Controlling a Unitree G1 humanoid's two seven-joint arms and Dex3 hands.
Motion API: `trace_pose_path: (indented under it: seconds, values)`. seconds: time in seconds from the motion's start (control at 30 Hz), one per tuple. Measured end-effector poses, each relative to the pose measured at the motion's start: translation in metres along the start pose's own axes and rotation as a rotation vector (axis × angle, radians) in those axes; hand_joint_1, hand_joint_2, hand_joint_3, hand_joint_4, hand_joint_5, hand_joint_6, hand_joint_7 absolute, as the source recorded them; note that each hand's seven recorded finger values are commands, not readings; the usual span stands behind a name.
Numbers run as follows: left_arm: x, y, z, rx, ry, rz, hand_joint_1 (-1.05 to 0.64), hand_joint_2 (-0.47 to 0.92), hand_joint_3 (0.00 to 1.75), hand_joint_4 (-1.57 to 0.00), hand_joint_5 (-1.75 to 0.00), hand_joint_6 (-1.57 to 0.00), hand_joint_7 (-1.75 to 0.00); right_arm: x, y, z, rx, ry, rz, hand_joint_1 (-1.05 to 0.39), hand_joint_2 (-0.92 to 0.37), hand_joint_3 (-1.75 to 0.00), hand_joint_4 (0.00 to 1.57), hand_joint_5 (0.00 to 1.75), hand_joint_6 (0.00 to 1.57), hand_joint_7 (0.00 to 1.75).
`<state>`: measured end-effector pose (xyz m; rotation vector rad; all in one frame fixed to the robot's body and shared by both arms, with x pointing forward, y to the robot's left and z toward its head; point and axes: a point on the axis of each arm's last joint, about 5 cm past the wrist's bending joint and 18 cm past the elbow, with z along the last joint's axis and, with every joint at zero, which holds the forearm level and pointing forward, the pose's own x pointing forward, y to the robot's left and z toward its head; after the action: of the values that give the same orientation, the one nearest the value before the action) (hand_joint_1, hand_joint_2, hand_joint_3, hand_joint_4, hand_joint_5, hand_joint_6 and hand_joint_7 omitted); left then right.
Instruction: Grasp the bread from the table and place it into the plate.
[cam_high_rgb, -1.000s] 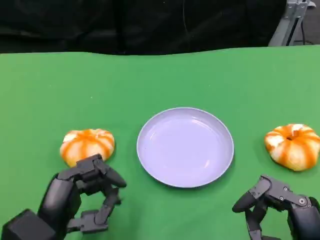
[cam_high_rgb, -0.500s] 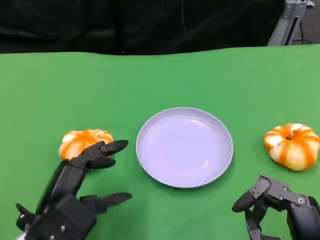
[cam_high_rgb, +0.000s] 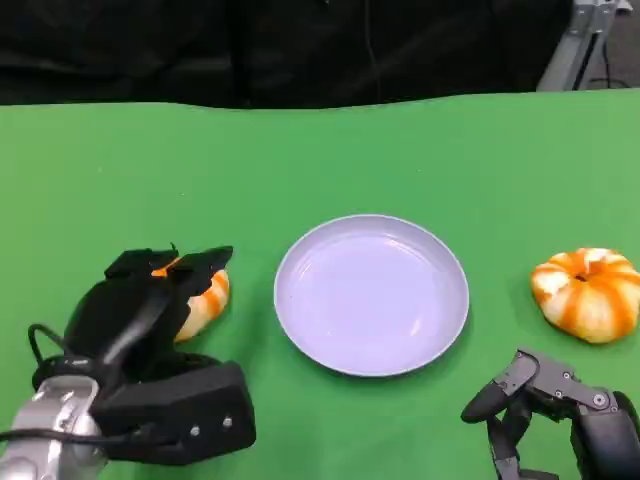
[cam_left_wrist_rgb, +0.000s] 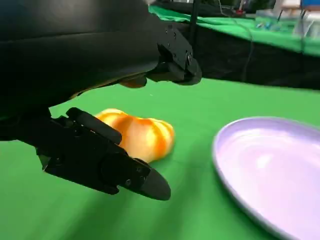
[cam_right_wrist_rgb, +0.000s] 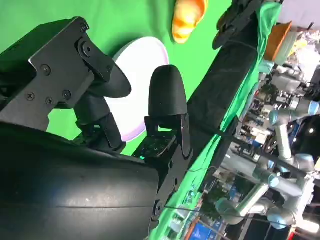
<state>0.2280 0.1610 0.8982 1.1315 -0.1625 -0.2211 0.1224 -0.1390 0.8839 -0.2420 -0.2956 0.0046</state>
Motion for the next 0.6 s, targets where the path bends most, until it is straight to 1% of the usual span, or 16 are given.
trace_pose_path:
  seconds: [0.2,0.43,0.53,0.6]
  values:
    - [0.021,-0.007,0.0,0.148,0.039,-0.058,-0.55,0.89,0.0,-0.02,-0.36,-0.23,-0.01,0.0,0.0003,0.0,0.001,0.001,-0.001,0.11,-0.31,-1.38,0.81,1.71,0.79,1.29]
    - [0.044,-0.022,-0.003,0.232,0.124,-0.157,-0.52,0.89,0.0,-0.03,-0.34,-0.24,-0.01,-0.002,0.0009,0.0,-0.001,0.005,-0.002,0.09,-0.32,-1.36,0.82,1.71,0.79,1.29]
    - [0.051,-0.028,-0.003,0.24,0.159,-0.193,-0.49,0.88,0.0,-0.06,-0.34,-0.27,-0.01,-0.002,0.001,0.001,-0.005,0.005,-0.002,0.09,-0.32,-1.36,0.82,1.71,0.79,1.29]
    - [0.056,-0.032,-0.004,0.235,0.181,-0.208,-0.45,0.9,0.0,-0.13,-0.32,-0.32,-0.02,-0.002,0.001,0.001,-0.005,0.005,-0.003,0.09,-0.32,-1.37,0.82,1.71,0.79,1.28]
